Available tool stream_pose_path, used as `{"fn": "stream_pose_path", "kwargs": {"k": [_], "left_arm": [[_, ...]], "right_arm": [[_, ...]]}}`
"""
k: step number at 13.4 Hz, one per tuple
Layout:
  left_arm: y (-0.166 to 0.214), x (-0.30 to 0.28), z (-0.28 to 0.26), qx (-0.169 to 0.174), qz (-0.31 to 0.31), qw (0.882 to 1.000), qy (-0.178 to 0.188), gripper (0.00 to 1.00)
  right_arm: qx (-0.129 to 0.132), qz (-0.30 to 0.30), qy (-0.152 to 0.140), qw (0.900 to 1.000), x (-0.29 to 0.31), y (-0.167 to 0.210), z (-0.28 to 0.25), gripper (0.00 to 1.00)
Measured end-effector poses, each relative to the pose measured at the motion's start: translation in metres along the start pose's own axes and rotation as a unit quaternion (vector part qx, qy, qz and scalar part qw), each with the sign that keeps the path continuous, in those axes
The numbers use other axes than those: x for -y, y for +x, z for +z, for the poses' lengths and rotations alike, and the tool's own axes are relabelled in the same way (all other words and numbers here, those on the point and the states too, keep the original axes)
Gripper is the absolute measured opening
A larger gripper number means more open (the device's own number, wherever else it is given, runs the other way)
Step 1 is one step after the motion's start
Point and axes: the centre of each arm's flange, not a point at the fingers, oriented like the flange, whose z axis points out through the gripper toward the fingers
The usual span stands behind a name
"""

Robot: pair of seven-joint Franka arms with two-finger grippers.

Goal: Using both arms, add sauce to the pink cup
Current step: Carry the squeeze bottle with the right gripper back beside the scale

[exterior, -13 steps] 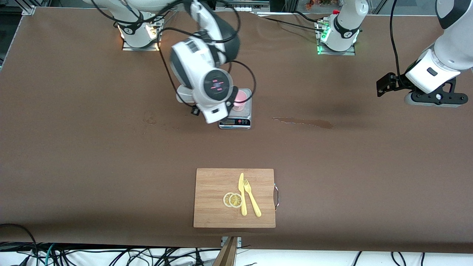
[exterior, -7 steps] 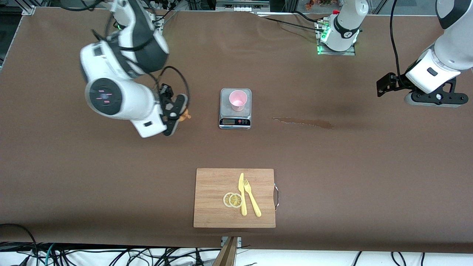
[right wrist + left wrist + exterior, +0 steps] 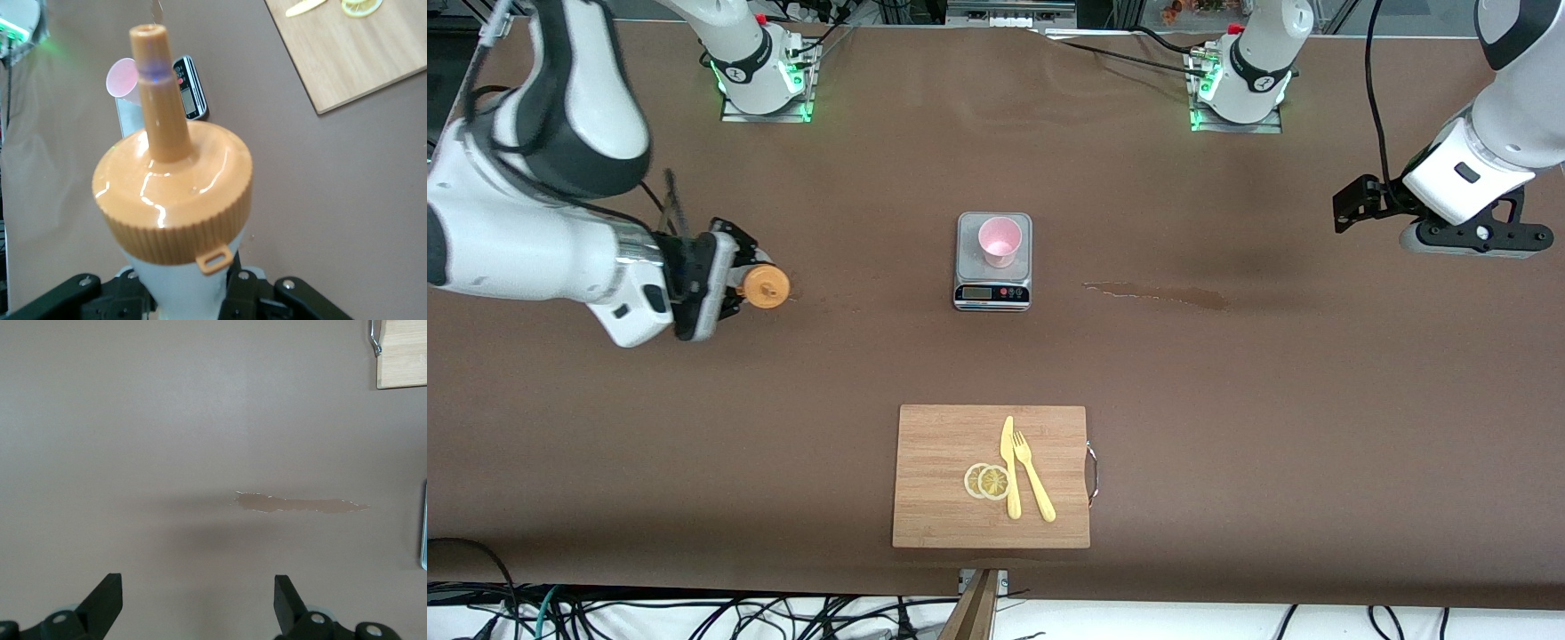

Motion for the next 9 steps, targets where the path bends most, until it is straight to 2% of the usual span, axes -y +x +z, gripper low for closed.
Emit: {"fn": "stream_pose_path", "kwargs": {"k": [4, 7, 9], "left_arm": [[0.000, 0.000, 0.000, 0.000, 0.000, 1.000, 0.000, 1.00], [0.000, 0.000, 0.000, 0.000, 0.000, 1.000, 0.000, 1.00], [0.000, 0.000, 0.000, 0.000, 0.000, 1.000, 0.000, 1.00]], "right_arm": [[-0.098, -0.069, 0.004, 0.993, -0.029, -0.074, -0.010, 0.38], [-0.149, -0.123, 0.007, 0.981, -0.046, -0.130, 0.014, 0.38], [-0.175, -0.161, 0.000, 0.971, -0.057, -0.164, 0.034, 0.38]]}}
